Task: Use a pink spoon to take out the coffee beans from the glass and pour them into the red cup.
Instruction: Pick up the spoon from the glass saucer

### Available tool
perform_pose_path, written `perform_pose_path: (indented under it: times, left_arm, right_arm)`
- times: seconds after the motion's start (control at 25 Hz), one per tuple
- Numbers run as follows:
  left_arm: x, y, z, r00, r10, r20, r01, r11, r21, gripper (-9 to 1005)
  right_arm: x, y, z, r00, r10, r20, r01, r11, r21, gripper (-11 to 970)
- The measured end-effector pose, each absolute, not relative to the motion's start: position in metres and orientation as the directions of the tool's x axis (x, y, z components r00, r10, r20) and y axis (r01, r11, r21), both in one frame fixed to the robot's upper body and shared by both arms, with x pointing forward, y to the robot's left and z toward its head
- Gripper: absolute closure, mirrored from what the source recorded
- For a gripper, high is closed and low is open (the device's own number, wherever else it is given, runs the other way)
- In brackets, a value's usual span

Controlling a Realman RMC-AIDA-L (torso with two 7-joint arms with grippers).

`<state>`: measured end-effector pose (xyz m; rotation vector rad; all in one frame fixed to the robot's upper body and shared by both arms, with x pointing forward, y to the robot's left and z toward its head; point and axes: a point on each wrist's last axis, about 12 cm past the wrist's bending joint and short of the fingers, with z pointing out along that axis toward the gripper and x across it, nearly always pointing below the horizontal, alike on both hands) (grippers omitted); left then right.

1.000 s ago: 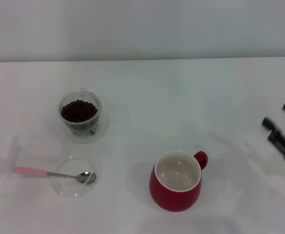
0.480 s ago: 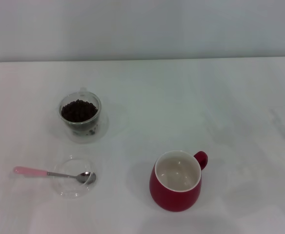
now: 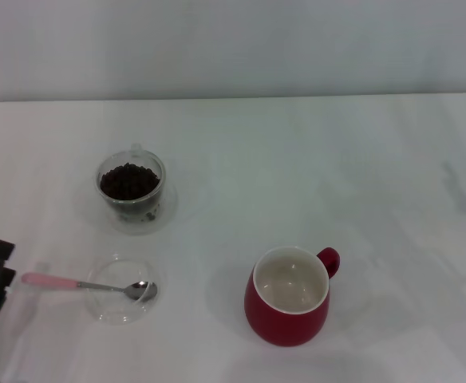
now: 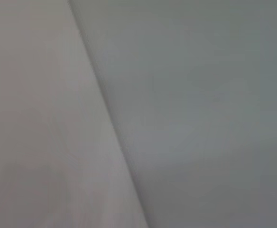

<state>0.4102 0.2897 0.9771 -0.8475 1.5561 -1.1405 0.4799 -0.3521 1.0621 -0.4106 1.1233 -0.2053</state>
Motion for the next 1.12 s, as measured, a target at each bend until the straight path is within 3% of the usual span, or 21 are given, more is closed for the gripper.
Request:
perform_pose_path:
  times: [0.44, 1.12]
  left_arm:
    - [0.413, 0.270, 0.968, -0.315, -0.910, -0.270, -0.061, 0.304, -0.951, 283]
    - [0.413, 0.258, 0.972, -0.339, -0.889, -0.307, 0.004, 0.325, -0.946, 287]
  right_arm:
    - [0.482, -0.360, 1.065, 0.417, -0.386, -0.823, -0.024, 0.900, -0.435, 353]
    - [0.481, -0.366, 1.065, 0.403, -0.396, -0.825, -0.004, 0.901, -0.434, 354]
